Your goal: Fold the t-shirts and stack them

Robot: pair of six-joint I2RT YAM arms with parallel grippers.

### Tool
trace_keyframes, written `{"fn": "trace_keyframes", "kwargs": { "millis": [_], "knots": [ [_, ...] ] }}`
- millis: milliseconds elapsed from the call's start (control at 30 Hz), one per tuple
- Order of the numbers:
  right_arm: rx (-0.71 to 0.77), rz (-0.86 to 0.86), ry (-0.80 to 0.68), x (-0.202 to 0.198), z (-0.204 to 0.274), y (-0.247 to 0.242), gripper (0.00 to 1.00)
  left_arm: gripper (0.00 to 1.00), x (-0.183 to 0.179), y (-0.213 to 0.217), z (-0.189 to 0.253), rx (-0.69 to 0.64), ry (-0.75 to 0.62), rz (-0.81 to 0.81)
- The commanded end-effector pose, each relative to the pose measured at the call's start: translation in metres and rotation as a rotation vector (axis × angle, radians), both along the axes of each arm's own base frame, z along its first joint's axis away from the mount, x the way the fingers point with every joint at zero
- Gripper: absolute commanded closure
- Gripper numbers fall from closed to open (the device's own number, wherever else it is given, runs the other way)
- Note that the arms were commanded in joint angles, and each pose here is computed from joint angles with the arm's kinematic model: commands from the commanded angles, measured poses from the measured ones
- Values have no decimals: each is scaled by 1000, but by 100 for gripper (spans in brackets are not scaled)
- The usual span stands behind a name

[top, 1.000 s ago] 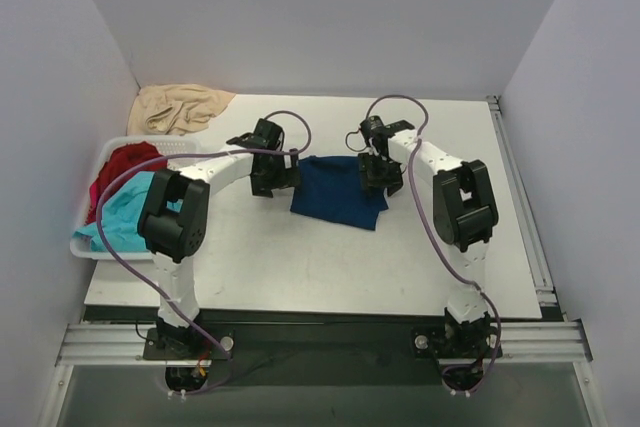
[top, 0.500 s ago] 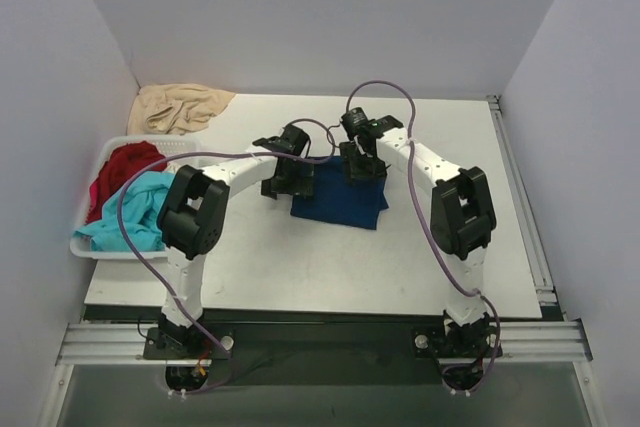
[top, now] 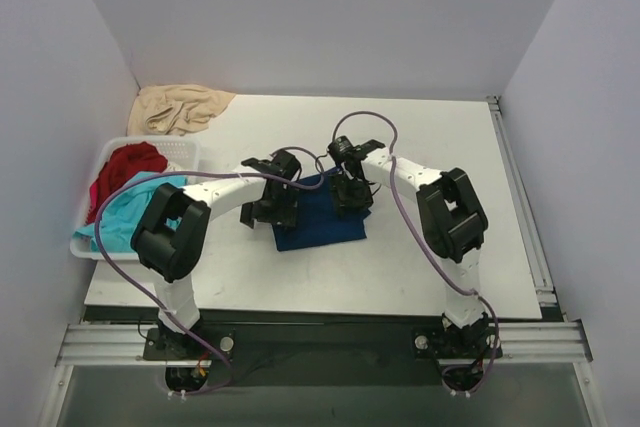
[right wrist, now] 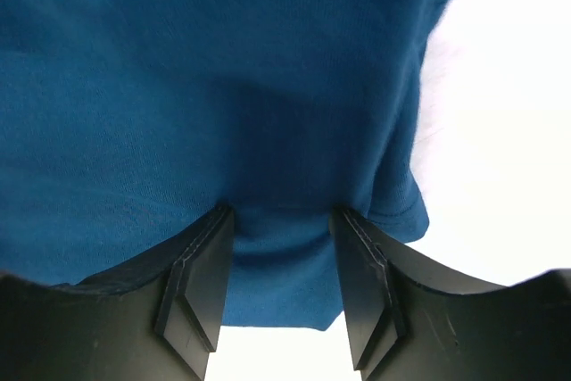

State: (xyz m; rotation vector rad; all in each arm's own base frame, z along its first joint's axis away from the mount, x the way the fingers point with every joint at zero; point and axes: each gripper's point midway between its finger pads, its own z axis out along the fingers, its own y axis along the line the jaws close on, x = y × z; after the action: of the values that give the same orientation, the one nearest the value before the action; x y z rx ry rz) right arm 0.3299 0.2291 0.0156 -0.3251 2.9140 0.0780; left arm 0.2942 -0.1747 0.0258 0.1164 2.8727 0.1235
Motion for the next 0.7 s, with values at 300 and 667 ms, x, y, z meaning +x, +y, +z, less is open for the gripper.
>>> {"fn": "trace_keyframes", "kwargs": {
  "millis": [300, 667],
  "knots": [
    [24, -6, -7, -32, 19, -1, 53, 3, 27, -1, 76, -134, -144, 76],
    [78, -68, -150, -7, 66, 1, 53, 3, 66, -23, 57, -240, -125, 176]
  ]
}}
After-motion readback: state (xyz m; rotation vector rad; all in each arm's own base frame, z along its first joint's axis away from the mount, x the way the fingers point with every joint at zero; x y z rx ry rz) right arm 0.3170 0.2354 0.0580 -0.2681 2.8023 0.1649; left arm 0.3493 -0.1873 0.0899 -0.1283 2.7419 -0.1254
